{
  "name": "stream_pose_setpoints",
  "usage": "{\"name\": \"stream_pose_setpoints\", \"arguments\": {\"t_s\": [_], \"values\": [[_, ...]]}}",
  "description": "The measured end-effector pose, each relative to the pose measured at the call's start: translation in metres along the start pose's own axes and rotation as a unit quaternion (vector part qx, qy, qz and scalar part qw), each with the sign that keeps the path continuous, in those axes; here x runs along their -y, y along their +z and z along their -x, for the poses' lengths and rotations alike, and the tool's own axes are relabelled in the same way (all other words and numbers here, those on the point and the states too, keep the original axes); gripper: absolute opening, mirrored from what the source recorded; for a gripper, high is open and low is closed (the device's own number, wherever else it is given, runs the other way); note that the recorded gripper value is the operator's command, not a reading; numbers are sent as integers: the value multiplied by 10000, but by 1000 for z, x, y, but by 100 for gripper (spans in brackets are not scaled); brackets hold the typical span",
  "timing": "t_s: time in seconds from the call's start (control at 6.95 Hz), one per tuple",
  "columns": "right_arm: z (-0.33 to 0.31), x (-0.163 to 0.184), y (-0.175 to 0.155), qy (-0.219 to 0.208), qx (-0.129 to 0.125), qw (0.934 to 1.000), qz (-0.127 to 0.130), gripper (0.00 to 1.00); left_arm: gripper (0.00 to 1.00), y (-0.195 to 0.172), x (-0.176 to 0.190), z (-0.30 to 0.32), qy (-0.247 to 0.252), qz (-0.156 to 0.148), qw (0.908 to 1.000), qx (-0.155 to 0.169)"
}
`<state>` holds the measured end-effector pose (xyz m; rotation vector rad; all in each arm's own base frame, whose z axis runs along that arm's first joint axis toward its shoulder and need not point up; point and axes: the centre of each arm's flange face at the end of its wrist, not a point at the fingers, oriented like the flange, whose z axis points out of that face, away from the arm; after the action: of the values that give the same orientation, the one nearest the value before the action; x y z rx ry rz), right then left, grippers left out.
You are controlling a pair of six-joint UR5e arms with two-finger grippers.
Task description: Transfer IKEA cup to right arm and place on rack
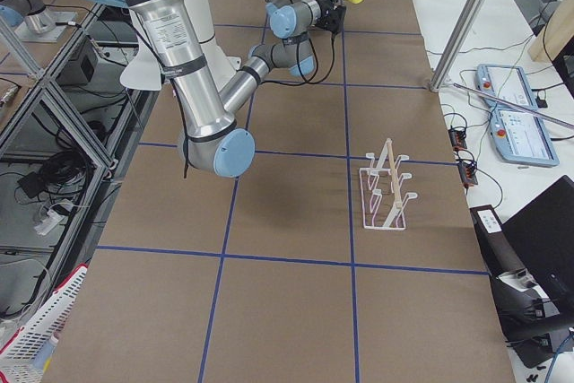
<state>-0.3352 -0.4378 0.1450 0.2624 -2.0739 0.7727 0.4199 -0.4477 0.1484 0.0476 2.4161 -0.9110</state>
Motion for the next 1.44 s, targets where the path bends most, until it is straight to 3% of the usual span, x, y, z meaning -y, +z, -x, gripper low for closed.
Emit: {"name": "stream_pose_setpoints", "arguments": {"t_s": [0.58,1.44], "values": [[3,-1,1,-1,52,10000,-1,99,0,1,-5,7,-37,6,10000,50],[-3,7,6,-5,78,9996,-262,99,0,12,-23,12,-96,30,9998,149]]}}
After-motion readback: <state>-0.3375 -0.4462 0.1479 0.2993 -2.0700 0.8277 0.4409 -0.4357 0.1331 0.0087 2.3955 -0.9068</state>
